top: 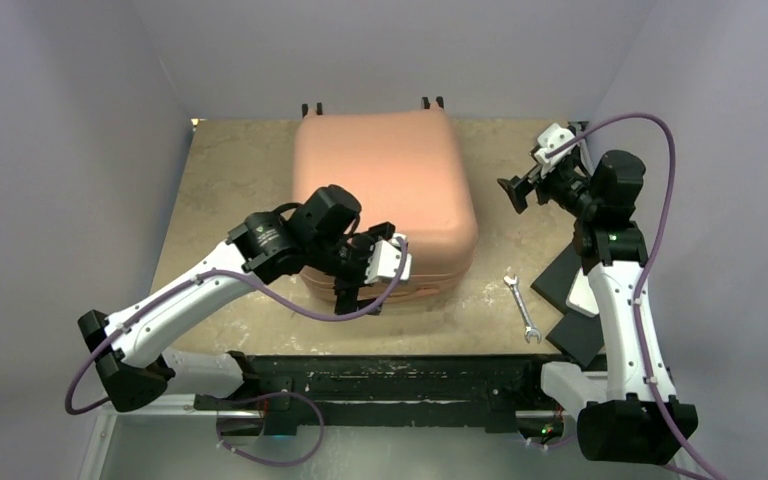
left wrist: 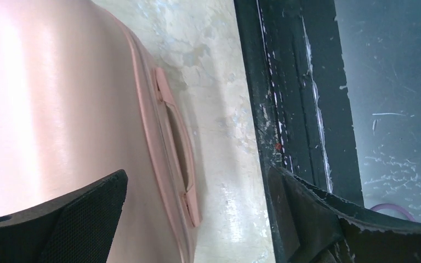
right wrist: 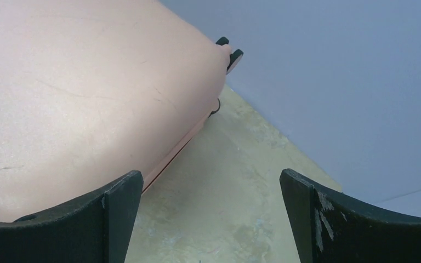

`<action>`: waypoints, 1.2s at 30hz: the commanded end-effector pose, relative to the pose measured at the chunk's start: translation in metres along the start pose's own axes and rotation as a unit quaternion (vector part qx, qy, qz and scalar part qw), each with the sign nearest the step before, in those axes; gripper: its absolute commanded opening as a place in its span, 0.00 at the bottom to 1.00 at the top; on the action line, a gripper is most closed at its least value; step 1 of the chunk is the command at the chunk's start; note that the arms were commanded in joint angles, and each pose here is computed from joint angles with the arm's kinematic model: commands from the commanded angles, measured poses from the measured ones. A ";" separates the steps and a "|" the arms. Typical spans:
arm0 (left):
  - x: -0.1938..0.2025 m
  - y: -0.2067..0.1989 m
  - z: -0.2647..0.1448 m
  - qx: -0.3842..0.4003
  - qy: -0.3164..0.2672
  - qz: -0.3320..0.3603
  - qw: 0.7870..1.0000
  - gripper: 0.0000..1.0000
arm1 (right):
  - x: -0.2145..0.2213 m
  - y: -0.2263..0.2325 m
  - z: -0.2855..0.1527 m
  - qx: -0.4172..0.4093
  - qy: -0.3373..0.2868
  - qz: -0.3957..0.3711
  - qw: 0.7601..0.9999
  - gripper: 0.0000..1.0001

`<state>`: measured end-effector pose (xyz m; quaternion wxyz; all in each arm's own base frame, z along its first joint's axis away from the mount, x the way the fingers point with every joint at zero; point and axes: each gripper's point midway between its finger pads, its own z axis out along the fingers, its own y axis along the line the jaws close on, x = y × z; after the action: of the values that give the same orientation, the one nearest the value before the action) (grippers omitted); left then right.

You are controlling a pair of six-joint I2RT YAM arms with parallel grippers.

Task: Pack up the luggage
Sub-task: Reset both arms

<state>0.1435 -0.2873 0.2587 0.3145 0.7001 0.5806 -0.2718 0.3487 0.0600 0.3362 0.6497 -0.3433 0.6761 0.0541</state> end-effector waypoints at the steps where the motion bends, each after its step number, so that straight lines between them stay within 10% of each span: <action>1: 0.008 0.010 0.018 -0.012 0.000 -0.026 1.000 0.99 | -0.005 0.010 0.001 -0.029 -0.007 0.021 0.999 0.99; 5: -0.023 0.069 -0.036 -0.171 -0.048 -0.047 0.983 0.99 | -0.020 0.023 -0.006 -0.060 -0.030 0.027 0.997 0.99; 10: -0.016 0.159 -0.145 -0.469 -0.086 -0.117 0.871 0.99 | -0.055 0.055 -0.021 -0.155 -0.071 0.053 0.984 0.99; 18: 0.090 0.210 -0.196 -0.560 -0.060 -0.257 0.785 0.99 | -0.089 0.099 -0.053 -0.287 -0.117 0.058 0.949 0.99; 36: 0.095 0.125 -0.139 -0.285 -0.096 -0.209 0.930 0.99 | -0.058 0.052 -0.043 -0.111 -0.021 0.089 0.990 0.99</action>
<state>0.3068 -0.1220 0.3047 0.5243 0.3477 0.7584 -0.1705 0.2779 0.1048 0.3804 0.6168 -0.3580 0.6702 0.2055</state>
